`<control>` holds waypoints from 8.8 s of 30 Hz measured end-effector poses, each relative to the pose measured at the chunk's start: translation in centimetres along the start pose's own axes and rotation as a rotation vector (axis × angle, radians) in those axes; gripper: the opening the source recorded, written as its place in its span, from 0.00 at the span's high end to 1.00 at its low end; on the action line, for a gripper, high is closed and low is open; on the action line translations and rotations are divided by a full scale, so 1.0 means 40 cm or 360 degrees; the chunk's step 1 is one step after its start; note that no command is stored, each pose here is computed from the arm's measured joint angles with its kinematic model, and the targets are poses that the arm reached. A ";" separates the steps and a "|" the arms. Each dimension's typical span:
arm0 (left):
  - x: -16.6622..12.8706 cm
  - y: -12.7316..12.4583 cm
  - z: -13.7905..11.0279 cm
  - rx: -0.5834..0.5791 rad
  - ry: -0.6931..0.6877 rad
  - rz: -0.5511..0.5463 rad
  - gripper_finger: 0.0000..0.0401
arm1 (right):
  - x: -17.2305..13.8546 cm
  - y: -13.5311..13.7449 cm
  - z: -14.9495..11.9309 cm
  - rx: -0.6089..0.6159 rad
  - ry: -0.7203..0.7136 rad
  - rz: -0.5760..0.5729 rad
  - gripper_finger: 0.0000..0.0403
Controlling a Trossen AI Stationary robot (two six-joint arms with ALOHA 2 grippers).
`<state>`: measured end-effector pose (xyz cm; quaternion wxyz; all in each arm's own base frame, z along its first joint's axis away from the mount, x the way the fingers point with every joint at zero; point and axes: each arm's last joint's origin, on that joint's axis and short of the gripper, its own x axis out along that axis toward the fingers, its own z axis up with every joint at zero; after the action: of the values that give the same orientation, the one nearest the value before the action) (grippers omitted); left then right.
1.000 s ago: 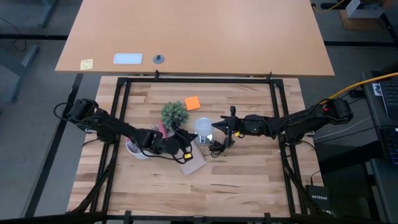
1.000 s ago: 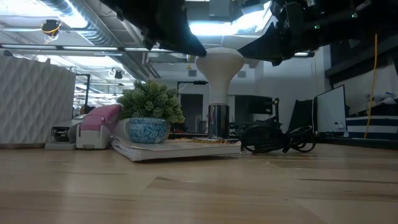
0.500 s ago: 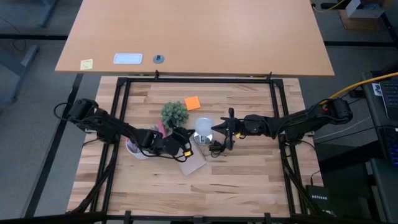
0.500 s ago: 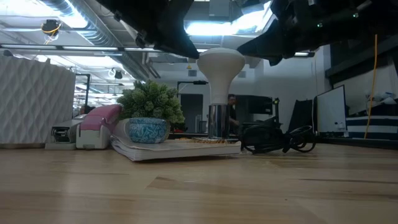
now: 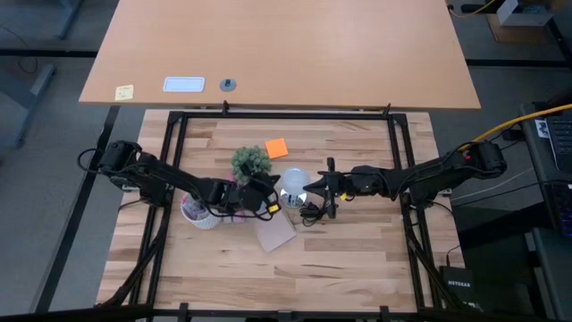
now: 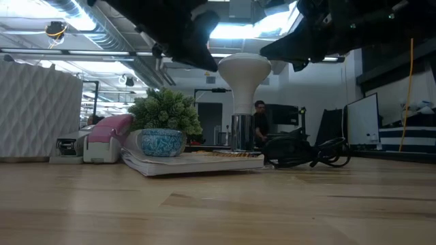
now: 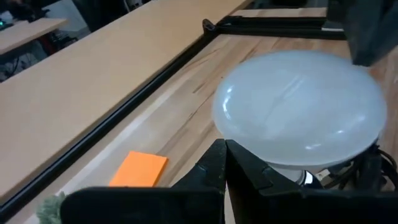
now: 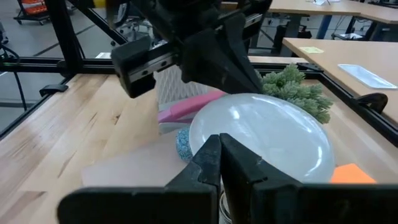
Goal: Screw lightbulb
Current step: Insert the lightbulb into the silver lamp socket
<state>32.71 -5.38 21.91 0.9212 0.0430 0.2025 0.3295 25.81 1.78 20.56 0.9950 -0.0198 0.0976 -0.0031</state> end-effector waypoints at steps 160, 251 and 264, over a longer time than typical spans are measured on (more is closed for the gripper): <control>-0.027 -0.067 -0.001 -0.0049 -0.0103 -0.0284 1.00 | -0.026 -0.017 0.002 0.0065 0.0107 -0.0308 0.97; -0.009 -0.017 -0.003 0.0103 -0.0087 0.0192 1.00 | -0.011 -0.013 0.025 -0.0014 -0.0110 -0.0253 0.97; -0.058 -0.051 0.001 0.0089 -0.0103 -0.0083 1.00 | -0.024 -0.054 0.027 -0.0158 -0.0026 -0.0684 0.97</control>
<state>32.30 -8.44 22.32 0.9340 0.0741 0.1828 0.2980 25.06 -0.31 21.91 0.9700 -0.0892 0.0830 -0.2103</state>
